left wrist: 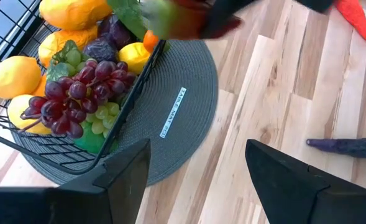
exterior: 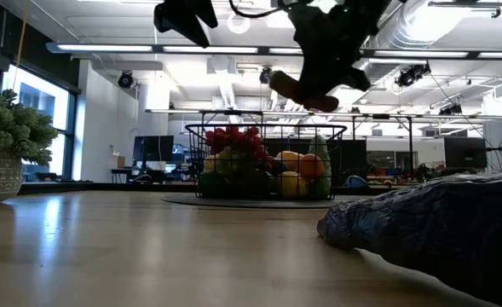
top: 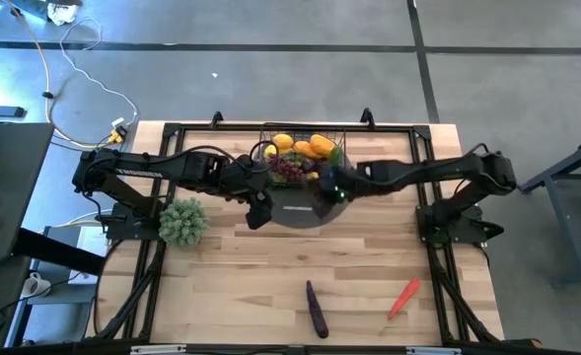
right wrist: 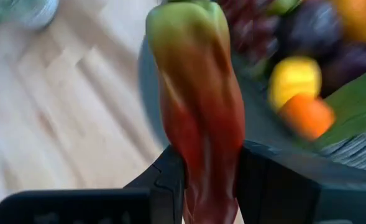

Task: Build produce basket
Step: Put the red chili pepper into the wire basket

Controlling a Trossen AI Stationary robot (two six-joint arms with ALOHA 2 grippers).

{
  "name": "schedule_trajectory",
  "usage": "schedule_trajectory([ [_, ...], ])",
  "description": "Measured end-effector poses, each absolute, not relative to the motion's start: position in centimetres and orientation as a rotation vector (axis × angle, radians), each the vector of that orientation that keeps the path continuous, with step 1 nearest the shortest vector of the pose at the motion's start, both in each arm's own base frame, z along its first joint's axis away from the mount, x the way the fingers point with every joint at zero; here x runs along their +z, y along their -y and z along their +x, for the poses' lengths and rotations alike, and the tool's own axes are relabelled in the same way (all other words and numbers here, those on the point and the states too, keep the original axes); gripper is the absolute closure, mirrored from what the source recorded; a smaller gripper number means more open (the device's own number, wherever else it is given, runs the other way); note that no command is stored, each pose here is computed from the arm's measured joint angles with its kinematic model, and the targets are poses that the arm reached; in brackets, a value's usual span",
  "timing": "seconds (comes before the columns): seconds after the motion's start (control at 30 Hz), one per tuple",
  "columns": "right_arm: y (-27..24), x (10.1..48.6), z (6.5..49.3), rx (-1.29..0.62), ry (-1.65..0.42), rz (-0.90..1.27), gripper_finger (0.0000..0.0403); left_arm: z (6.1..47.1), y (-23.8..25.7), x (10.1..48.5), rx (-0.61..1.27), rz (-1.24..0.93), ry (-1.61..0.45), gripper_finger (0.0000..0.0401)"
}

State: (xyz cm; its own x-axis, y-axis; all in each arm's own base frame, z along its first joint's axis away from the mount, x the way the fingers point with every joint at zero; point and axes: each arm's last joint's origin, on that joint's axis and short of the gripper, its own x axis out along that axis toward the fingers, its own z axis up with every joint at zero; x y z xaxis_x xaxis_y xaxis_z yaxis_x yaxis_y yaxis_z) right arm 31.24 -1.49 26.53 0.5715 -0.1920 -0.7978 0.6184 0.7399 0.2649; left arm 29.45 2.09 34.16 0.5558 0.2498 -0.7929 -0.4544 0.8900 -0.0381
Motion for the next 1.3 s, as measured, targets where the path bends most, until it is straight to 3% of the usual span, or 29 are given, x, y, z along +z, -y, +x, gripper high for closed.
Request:
schedule_trajectory([
  [0.6,9.3,26.5,31.3,-0.814,-0.53,0.502,0.0327,29.7,-2.2,34.4,0.44,-0.295,-0.845,0.0149],
  [1.0,9.2,22.2,31.7,-0.8,-0.63,0.539,0.0326,30.0,-2.1,34.5,0.427,-0.283,-0.817,0.0149],
  [1.3,9.2,21.8,31.9,-0.784,-0.645,0.547,0.027,30.0,-1.7,34.5,0.414,-0.298,-0.817,0.0149],
])
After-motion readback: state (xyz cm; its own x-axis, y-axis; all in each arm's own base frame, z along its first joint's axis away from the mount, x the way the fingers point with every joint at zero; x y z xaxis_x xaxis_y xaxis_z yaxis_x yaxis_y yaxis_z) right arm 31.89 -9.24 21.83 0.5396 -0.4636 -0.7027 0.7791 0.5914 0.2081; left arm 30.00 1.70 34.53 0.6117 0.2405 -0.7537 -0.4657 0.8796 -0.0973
